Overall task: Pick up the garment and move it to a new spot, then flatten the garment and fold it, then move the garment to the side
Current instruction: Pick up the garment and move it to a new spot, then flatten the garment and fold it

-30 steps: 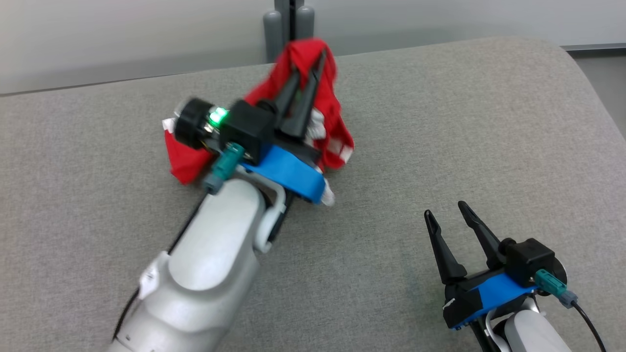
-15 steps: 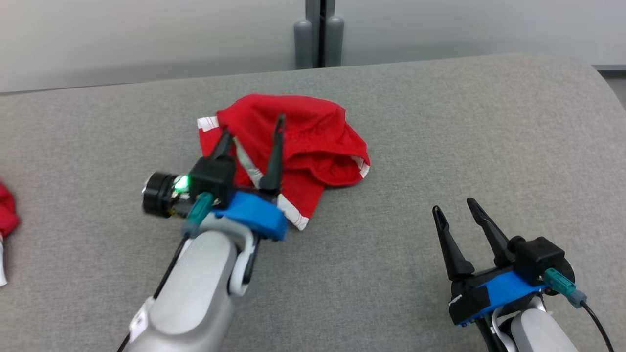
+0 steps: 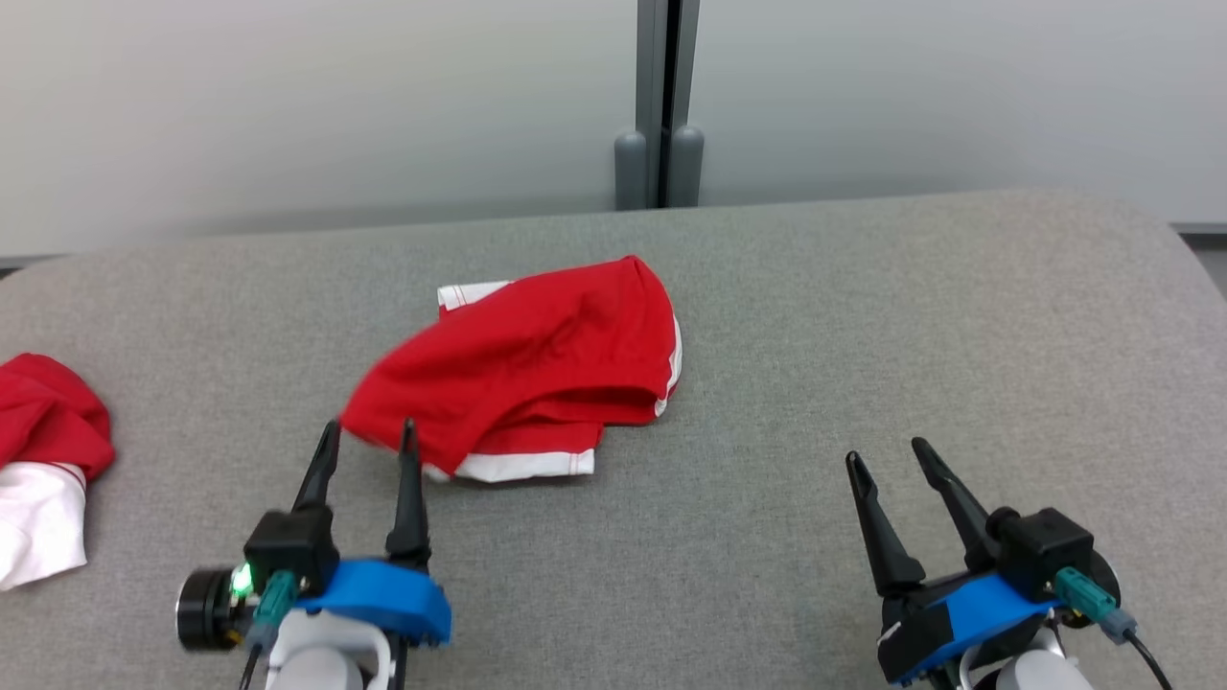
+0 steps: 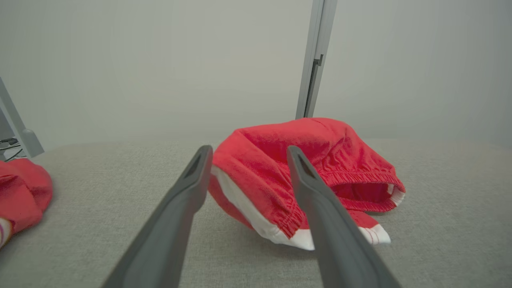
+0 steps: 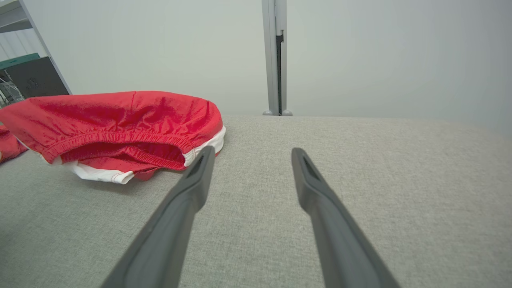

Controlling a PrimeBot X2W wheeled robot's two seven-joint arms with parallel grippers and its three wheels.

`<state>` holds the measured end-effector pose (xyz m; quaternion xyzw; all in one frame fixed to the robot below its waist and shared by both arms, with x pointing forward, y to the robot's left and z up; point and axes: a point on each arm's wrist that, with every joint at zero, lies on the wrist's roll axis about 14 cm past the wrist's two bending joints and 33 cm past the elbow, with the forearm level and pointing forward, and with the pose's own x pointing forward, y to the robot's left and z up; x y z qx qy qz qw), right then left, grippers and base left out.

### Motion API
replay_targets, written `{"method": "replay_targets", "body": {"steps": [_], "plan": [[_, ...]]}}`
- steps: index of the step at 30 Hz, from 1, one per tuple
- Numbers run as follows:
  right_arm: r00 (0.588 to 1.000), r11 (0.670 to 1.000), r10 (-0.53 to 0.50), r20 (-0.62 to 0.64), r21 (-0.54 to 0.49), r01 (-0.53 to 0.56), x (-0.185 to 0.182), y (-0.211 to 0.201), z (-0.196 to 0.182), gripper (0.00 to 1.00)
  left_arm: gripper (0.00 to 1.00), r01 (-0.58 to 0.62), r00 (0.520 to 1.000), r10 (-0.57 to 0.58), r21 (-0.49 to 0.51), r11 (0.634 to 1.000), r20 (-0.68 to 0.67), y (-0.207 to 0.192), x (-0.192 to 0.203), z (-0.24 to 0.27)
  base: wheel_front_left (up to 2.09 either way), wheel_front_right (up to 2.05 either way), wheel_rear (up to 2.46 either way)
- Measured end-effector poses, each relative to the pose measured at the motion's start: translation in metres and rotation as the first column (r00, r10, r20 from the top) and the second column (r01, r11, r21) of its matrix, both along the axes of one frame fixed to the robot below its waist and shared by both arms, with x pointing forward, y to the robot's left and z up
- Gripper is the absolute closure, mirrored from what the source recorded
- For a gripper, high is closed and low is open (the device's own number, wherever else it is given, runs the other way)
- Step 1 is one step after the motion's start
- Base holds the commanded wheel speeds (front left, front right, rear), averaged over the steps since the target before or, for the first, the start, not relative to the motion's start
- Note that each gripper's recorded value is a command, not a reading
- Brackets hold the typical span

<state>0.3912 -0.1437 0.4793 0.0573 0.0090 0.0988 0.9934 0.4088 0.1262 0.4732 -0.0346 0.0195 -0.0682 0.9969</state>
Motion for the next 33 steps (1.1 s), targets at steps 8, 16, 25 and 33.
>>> {"method": "replay_targets", "body": {"steps": [8,16,25,33], "plan": [[1.000,1.000,-0.023,0.019,0.000,0.023,-0.020,-0.006,0.007,0.00,0.00,-0.075,0.996,0.074,-0.006,0.997,-0.049,0.021,-0.037,-0.017,0.00,0.00,0.00],[0.999,0.999,-0.036,0.027,-0.010,0.036,-0.030,-0.010,0.008,0.00,0.00,-0.085,0.995,0.086,0.023,0.996,-0.048,0.030,-0.052,-0.019,0.00,0.00,0.00],[1.000,1.000,-0.005,0.004,-0.013,0.005,-0.028,0.000,0.001,0.00,0.00,-0.086,0.994,0.087,0.023,0.996,-0.070,0.032,-0.058,-0.026,0.00,0.00,0.00],[0.980,0.980,0.197,0.011,-0.022,-0.197,-0.007,0.064,0.004,0.00,0.00,-0.105,0.991,0.105,-0.004,0.994,-0.086,0.035,-0.066,-0.029,0.00,0.00,0.00]]}}
